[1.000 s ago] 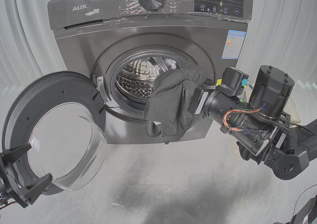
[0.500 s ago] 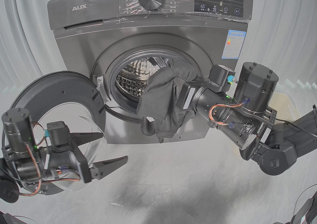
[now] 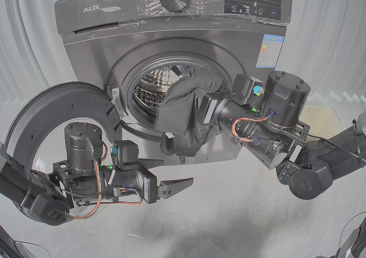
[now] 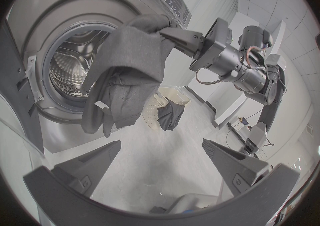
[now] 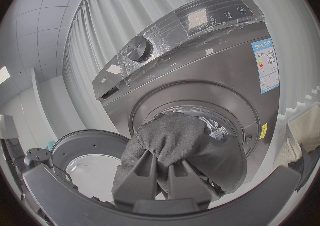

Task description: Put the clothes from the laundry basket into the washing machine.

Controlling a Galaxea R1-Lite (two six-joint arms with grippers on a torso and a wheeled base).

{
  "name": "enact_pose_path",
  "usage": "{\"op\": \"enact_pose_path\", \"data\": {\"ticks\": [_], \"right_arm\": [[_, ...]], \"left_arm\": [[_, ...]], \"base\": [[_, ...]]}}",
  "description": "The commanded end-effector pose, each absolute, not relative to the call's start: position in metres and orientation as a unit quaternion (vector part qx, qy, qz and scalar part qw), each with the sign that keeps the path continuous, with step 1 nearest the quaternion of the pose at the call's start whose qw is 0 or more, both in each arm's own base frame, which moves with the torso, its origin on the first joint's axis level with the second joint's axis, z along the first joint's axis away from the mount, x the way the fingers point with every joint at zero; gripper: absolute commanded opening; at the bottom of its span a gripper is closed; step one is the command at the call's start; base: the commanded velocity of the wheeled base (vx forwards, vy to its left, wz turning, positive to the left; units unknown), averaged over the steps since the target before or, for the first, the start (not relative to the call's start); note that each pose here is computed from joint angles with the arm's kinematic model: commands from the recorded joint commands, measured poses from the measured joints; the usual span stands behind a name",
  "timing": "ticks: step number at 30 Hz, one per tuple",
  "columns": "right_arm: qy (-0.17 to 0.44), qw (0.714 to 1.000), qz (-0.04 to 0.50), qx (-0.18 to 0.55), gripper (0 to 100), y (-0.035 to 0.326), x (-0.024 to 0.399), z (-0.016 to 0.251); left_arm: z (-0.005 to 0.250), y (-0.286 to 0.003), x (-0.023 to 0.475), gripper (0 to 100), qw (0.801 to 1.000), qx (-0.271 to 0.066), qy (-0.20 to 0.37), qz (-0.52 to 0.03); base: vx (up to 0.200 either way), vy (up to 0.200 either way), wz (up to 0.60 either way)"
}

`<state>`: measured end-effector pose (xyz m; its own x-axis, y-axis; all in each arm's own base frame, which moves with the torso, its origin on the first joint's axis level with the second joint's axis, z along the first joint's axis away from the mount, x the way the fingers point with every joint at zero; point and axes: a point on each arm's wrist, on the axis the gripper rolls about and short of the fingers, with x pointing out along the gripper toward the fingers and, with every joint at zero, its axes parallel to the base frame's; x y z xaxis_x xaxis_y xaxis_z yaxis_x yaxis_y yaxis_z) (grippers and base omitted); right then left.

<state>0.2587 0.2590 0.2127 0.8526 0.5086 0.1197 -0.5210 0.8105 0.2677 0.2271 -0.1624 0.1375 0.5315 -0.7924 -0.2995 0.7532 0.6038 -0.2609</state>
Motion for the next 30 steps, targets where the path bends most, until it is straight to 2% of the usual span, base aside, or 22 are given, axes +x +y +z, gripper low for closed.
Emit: {"op": "enact_pose_path", "data": {"ticks": [1, 18, 21, 30], "right_arm": [[-0.023, 0.951, 0.270, 0.148, 0, 0.260, 0.259, 0.214], [-0.026, 0.949, 0.274, 0.151, 0, 0.260, 0.257, 0.213], [-0.031, 0.948, 0.278, 0.153, 0, 0.262, 0.256, 0.214], [-0.032, 0.948, 0.276, 0.154, 0, 0.262, 0.256, 0.214]], "left_arm": [[0.116, -0.170, 0.241, 100, 0.874, -0.047, 0.212, -0.435], [0.088, -0.187, 0.280, 100, 0.884, -0.054, 0.192, -0.422], [0.083, -0.187, 0.292, 100, 0.891, -0.056, 0.179, -0.413], [0.092, -0.192, 0.300, 100, 0.898, -0.064, 0.129, -0.416]], "base": [[0.000, 0.000, 0.00], [0.000, 0.000, 0.00], [0.000, 0.000, 0.00], [0.000, 0.000, 0.00]]}}
